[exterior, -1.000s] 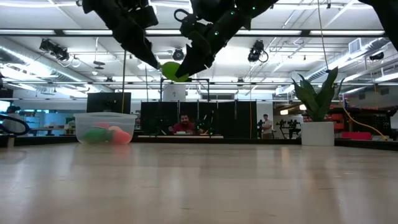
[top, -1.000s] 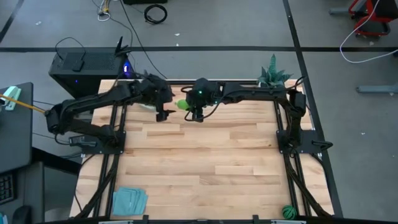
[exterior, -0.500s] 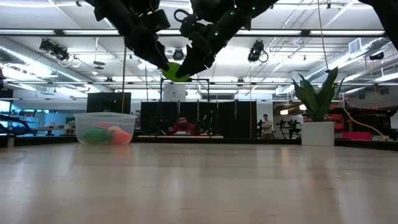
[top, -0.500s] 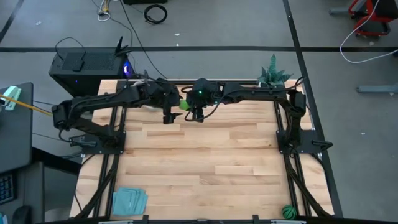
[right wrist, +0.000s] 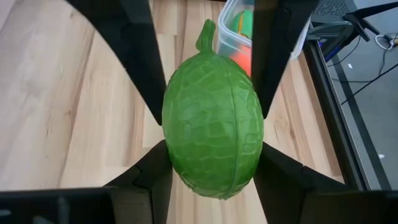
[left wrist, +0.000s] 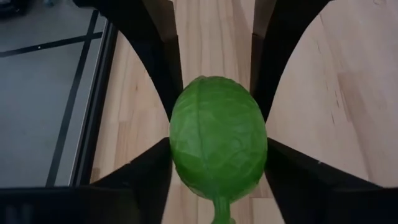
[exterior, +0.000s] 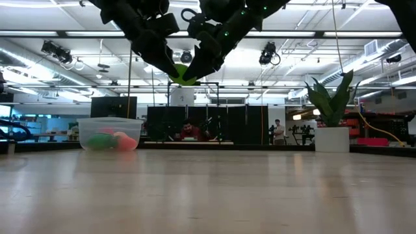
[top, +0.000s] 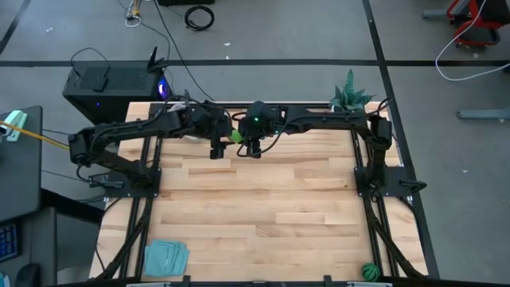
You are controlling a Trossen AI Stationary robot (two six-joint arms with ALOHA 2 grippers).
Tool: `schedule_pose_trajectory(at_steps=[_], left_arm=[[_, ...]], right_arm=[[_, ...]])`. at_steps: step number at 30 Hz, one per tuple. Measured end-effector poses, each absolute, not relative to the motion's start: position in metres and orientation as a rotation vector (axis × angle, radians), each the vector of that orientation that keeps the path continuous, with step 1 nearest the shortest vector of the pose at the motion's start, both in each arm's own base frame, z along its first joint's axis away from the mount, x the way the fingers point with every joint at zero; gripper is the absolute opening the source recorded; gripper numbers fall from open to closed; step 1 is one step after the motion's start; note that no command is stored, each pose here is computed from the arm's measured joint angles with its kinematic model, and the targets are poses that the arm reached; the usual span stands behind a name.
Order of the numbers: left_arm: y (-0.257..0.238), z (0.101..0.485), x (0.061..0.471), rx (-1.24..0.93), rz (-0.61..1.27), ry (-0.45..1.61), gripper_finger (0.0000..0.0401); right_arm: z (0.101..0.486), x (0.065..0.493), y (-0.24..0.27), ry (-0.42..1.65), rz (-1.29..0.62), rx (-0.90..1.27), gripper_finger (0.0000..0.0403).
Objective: Pick and placing Produce into tupperware
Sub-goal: Put the green melon into the transparent bin
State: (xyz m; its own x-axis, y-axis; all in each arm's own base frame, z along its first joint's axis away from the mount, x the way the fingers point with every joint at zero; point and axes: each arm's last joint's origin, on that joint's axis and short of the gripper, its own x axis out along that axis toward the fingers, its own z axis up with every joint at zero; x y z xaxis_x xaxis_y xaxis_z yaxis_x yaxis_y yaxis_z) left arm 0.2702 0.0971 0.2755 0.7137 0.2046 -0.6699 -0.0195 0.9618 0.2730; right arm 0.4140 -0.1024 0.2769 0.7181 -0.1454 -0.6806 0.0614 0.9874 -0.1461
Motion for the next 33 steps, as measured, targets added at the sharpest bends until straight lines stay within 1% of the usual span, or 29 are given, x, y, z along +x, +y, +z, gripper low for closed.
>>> schedule_pose_trajectory(at_steps=[2,11,23,27,33], left_arm=[[0.097,0.275,0.27,0.25,0.128,0.768,0.021],[0.097,0.276,0.27,0.245,0.127,0.767,0.0207],[0.097,0.276,0.27,0.232,0.131,0.765,0.0207],[0.097,0.276,0.27,0.233,0.132,0.766,0.0207],[0.097,0.277,0.27,0.236,0.14,0.76,0.0207]], right_arm=[[0.277,0.414,-0.103,0.762,-0.115,-0.116,0.0186],[0.277,0.414,-0.103,0.762,-0.117,-0.116,0.0189],[0.277,0.414,-0.103,0.761,-0.128,-0.127,0.0269],[0.278,0.413,-0.105,0.768,-0.168,-0.144,0.0282],[0.287,0.405,-0.105,0.781,-0.174,-0.159,0.0285]])
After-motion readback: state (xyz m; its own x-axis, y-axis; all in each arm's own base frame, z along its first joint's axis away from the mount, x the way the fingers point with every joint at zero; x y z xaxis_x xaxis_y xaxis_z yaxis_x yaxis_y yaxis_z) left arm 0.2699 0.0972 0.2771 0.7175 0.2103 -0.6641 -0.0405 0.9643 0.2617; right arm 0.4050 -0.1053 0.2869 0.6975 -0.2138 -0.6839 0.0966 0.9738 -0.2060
